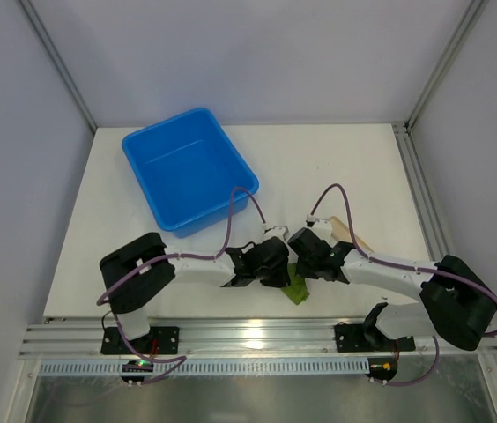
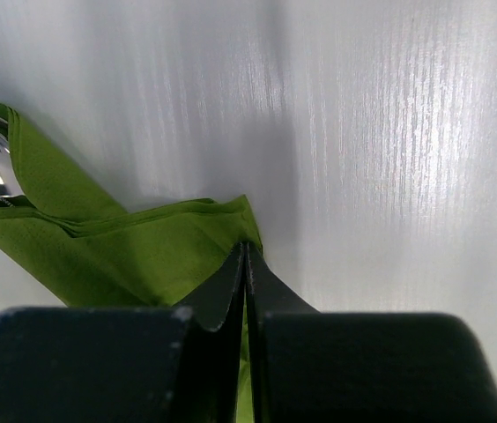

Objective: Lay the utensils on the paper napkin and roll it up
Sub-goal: Roll the napkin at the center of the board.

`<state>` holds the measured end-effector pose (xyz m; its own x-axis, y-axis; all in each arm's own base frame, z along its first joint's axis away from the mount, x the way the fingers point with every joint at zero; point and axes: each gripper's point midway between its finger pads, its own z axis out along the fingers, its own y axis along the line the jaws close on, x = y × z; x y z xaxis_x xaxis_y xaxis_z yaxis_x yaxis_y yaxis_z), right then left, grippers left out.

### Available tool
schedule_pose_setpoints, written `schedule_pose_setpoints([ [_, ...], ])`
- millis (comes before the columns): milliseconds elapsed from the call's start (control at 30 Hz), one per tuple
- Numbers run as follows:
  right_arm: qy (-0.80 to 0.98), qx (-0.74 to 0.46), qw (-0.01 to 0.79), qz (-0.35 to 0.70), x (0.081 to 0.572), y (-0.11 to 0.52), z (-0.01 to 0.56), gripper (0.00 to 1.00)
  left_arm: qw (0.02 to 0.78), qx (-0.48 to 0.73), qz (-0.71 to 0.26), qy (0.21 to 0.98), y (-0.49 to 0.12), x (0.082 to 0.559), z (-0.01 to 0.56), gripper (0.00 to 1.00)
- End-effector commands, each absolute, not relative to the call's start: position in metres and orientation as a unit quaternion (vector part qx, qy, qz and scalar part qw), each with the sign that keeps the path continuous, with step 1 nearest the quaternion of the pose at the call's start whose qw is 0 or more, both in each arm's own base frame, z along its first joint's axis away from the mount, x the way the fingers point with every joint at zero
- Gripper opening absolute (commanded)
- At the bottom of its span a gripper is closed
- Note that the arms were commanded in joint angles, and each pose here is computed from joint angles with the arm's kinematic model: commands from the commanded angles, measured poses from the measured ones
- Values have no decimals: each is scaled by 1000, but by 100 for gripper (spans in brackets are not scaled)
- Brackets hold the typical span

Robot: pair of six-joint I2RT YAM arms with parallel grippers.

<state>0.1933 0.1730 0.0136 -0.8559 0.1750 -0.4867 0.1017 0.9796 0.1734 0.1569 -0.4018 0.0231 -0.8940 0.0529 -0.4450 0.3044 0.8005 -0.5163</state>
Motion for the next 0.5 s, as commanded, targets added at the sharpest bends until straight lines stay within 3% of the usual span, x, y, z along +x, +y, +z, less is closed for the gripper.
schedule_pose_setpoints([
  [0,969,68,239,11,176,144,-3,4,218,112,-249,937,-380,159,23,0],
  [467,968,66,239,31,176,151,-1,4,232,106,-283,925,-395,185,48,0],
])
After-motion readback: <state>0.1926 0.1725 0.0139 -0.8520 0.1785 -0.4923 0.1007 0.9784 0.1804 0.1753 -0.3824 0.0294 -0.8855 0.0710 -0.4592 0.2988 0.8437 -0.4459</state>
